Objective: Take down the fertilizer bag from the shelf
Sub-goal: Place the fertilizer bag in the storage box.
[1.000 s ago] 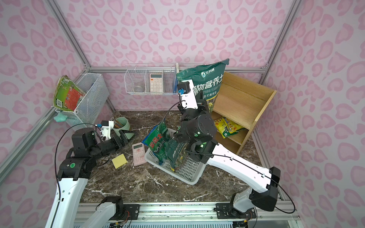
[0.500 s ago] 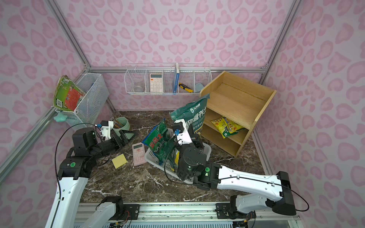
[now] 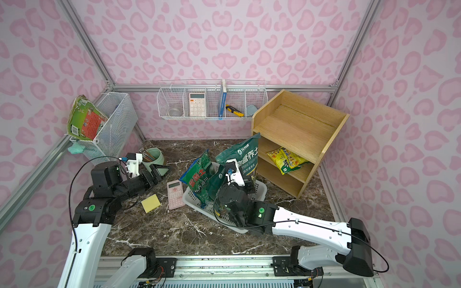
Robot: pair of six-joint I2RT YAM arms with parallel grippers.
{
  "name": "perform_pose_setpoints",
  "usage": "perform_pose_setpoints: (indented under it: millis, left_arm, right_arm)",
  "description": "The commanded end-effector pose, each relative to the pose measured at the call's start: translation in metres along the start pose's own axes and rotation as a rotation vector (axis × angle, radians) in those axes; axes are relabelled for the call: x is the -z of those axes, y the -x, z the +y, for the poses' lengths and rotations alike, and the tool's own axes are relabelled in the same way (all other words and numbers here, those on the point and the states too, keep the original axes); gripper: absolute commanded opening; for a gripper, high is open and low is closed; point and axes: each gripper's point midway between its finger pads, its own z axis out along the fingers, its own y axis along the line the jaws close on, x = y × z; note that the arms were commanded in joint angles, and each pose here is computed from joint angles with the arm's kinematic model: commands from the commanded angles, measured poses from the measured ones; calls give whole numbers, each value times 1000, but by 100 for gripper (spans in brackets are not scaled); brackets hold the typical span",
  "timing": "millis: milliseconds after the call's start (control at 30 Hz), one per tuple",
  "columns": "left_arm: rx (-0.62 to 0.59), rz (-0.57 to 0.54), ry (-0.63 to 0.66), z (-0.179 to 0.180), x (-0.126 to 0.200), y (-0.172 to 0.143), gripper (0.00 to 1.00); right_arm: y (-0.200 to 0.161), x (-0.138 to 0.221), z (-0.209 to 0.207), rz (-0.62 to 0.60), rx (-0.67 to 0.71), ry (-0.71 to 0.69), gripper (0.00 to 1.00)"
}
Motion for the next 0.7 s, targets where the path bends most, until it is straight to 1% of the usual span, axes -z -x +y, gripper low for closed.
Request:
perform_pose_setpoints:
  millis: [0,100,267,467,567,667]
  left_arm:
    - [-9,2,-12,-2,0,0,99]
    - [-6,3,-14,-1,-1,0,99]
    - [-6,6,-19,-2,-1,0,99]
    - [-3,8,-26,-2,0,-2,99]
    - [-4,5,-31,-3,1,-1,99]
    - [-6,4,-36,-4,2,-1,99]
  right_arm:
    - [-11,-17,3,12,-165,36,0]
    - [-26,-31,9,3,-164,54,0]
    - [-42,-46,26,-14,-106,24,0]
    - [-63,-63,44,-11,-28,-61,0]
    - [-70,-62,57,-24,-1,-46,0]
    - [-70,-54,71,-33,7,-13,0]
